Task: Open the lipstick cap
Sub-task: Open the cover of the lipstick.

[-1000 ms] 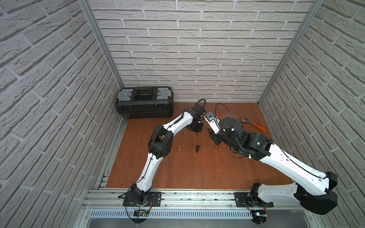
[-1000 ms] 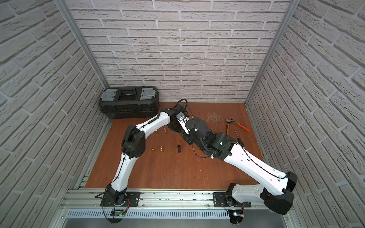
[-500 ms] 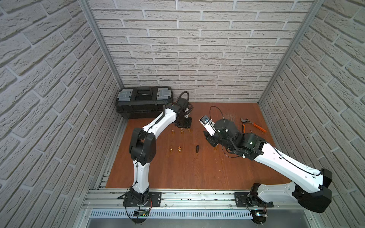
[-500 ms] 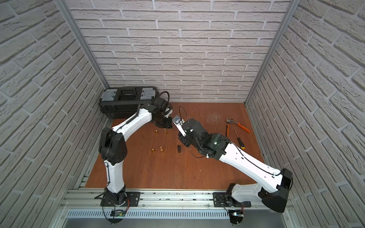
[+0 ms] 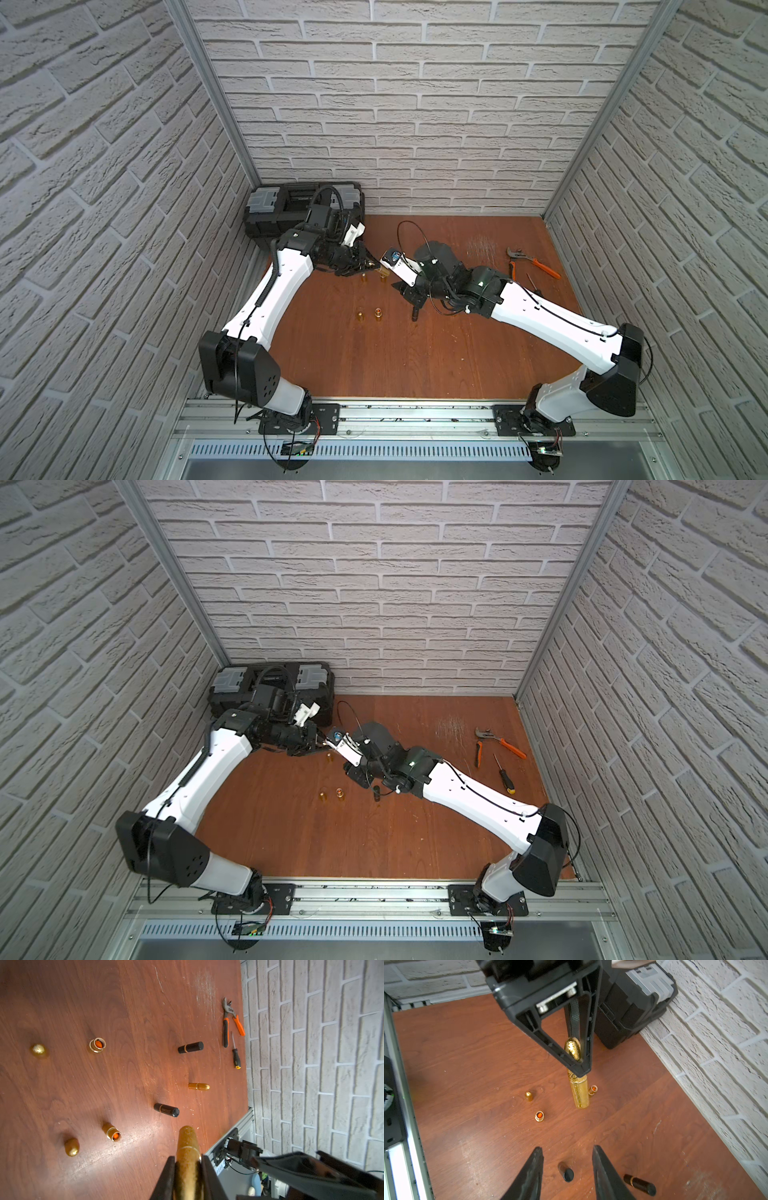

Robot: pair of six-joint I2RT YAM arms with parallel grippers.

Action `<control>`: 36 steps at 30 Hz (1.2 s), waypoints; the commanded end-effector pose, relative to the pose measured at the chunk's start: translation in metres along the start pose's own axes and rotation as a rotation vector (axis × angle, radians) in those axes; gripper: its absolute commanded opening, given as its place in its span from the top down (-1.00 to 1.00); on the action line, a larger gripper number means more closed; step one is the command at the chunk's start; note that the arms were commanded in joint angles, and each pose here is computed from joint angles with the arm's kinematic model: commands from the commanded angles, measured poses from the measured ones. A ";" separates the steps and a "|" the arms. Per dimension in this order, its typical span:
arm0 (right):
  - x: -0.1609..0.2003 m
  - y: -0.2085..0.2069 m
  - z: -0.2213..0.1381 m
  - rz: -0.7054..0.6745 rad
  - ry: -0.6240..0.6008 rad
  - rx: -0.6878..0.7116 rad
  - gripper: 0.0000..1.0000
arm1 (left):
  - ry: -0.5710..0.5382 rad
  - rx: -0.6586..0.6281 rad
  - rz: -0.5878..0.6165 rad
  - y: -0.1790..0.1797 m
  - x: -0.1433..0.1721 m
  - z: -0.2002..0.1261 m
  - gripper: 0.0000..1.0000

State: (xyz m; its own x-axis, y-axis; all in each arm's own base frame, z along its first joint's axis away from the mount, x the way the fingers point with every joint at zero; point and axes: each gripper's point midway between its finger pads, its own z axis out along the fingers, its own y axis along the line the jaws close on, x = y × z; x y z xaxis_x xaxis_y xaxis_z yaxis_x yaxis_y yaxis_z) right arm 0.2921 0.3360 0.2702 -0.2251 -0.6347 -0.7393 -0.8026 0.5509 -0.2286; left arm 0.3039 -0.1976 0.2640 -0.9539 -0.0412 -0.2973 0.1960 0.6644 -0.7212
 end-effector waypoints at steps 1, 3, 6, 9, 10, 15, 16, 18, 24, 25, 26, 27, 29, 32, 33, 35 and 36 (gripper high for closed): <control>-0.029 0.008 -0.004 -0.026 -0.092 -0.050 0.18 | 0.007 0.113 -0.016 -0.023 0.017 -0.020 0.77; -0.033 0.010 0.000 -0.035 -0.096 -0.063 0.18 | 0.004 0.136 -0.015 -0.028 0.023 -0.027 0.77; -0.040 0.012 0.004 -0.046 -0.105 -0.079 0.19 | 0.009 0.158 -0.008 -0.032 0.032 -0.032 0.77; -0.044 0.014 0.008 -0.055 -0.109 -0.091 0.23 | 0.010 0.159 -0.017 -0.032 0.037 -0.033 0.77; -0.045 0.014 0.009 -0.055 -0.108 -0.090 0.23 | 0.009 0.162 -0.017 -0.032 0.038 -0.033 0.77; -0.044 0.013 0.014 -0.065 -0.100 -0.085 0.37 | 0.013 0.169 -0.009 -0.036 0.042 -0.038 0.80; -0.044 0.013 0.015 -0.065 -0.101 -0.084 0.42 | 0.014 0.169 -0.011 -0.036 0.042 -0.039 0.81; -0.043 0.014 0.015 -0.064 -0.098 -0.087 0.55 | 0.009 0.178 -0.010 -0.038 0.041 -0.040 0.84; -0.037 0.008 0.015 -0.065 -0.085 -0.052 0.84 | 0.014 0.175 -0.012 -0.035 0.038 -0.040 1.00; -0.037 0.007 0.014 -0.066 -0.084 -0.044 0.85 | 0.011 0.174 -0.014 -0.034 0.037 -0.041 1.00; -0.034 0.006 0.014 -0.067 -0.075 -0.036 0.86 | 0.005 0.172 -0.015 -0.033 0.035 -0.042 1.00; -0.032 0.004 0.015 -0.068 -0.065 -0.027 0.87 | -0.002 0.172 -0.019 -0.032 0.033 -0.044 1.00; -0.026 0.001 0.016 -0.076 -0.039 -0.005 0.90 | -0.016 0.185 -0.025 -0.032 0.029 -0.047 1.00; -0.013 -0.006 0.020 -0.080 0.004 0.042 0.93 | -0.032 0.192 -0.035 -0.029 0.023 -0.053 1.00; -0.010 -0.007 0.021 -0.080 0.013 0.053 0.93 | -0.034 0.193 -0.038 -0.028 0.021 -0.054 1.00; -0.005 -0.010 0.020 -0.077 0.019 0.077 0.93 | -0.045 0.201 -0.043 -0.028 0.017 -0.057 1.00; -0.003 -0.011 0.020 -0.072 0.022 0.085 0.94 | -0.052 0.201 -0.047 -0.027 0.014 -0.058 1.00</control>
State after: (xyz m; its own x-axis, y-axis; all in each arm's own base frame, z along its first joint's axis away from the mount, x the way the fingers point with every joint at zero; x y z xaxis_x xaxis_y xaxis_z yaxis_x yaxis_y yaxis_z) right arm 0.3012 0.3772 0.2765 -0.1129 -0.6327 -0.7661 -0.8378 0.4752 -0.2690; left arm 0.2668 -0.1810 0.3000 -0.9613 -0.0875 -0.2611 0.1803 0.5168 -0.8369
